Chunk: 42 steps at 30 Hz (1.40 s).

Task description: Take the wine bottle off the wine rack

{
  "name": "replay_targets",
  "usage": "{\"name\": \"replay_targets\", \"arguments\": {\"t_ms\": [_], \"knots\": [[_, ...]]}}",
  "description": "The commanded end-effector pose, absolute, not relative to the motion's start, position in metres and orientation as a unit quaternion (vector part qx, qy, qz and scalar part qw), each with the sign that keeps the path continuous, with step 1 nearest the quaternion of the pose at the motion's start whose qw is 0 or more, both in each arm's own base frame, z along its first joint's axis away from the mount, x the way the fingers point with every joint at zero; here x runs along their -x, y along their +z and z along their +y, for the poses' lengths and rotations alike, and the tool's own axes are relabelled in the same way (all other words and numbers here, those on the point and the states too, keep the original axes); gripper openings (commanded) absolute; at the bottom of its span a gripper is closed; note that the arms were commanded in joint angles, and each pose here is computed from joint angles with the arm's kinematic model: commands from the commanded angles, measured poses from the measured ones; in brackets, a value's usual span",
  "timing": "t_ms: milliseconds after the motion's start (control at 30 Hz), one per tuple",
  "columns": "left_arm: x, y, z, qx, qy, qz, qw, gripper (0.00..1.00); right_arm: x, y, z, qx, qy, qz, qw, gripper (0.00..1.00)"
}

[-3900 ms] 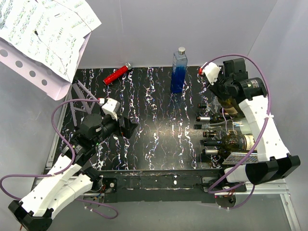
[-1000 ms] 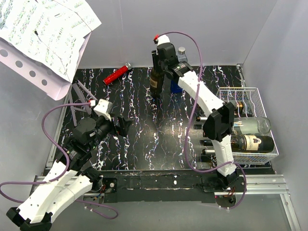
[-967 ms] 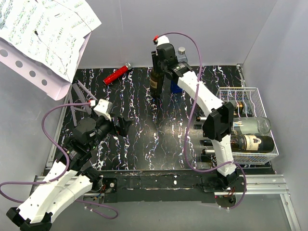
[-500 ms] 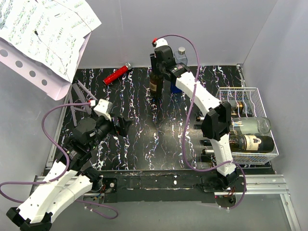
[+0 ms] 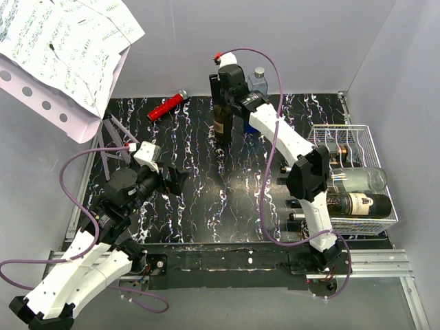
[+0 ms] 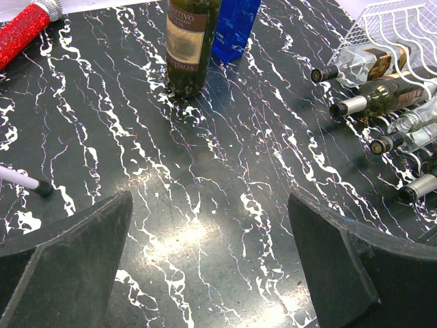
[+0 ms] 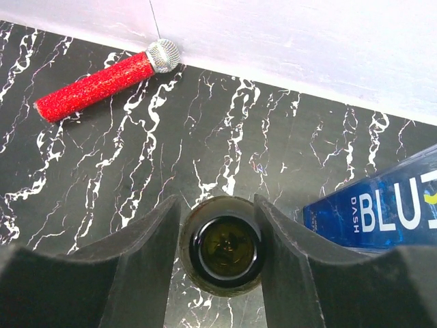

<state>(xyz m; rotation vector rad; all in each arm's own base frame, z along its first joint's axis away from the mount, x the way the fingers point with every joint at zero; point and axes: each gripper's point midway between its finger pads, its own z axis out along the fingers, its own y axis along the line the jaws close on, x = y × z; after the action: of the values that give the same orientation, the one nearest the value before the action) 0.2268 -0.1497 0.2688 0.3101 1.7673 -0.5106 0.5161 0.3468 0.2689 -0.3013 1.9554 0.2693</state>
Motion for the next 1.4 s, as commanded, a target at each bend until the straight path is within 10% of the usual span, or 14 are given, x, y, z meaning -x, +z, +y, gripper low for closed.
{"name": "replay_targets", "arguments": {"t_ms": [0, 433, 767, 1367], "knots": [[-0.226, 0.268, -0.148, -0.133, -0.214, 0.760, 0.599, 0.98, -0.519, 0.324, 0.351, 0.118, 0.133, 0.783, 0.596, 0.56], [-0.225, 0.269, -0.148, -0.135, -0.216, 0.759, 0.599, 0.98, -0.458, 0.445, 0.318, 0.179, 0.161, 0.708, 0.664, 0.73], [-0.221, 0.277, -0.147, -0.136, -0.224, 0.749, 0.609, 0.98, -0.360, 0.413, 0.237, 0.354, 0.046, 0.690, 0.630, 0.77], [-0.215, 0.278, -0.157, -0.154, -0.250, 0.742, 0.602, 0.98, -0.166, 0.230, 0.098, 0.650, 0.003, 0.732, 0.201, 0.77]]}}
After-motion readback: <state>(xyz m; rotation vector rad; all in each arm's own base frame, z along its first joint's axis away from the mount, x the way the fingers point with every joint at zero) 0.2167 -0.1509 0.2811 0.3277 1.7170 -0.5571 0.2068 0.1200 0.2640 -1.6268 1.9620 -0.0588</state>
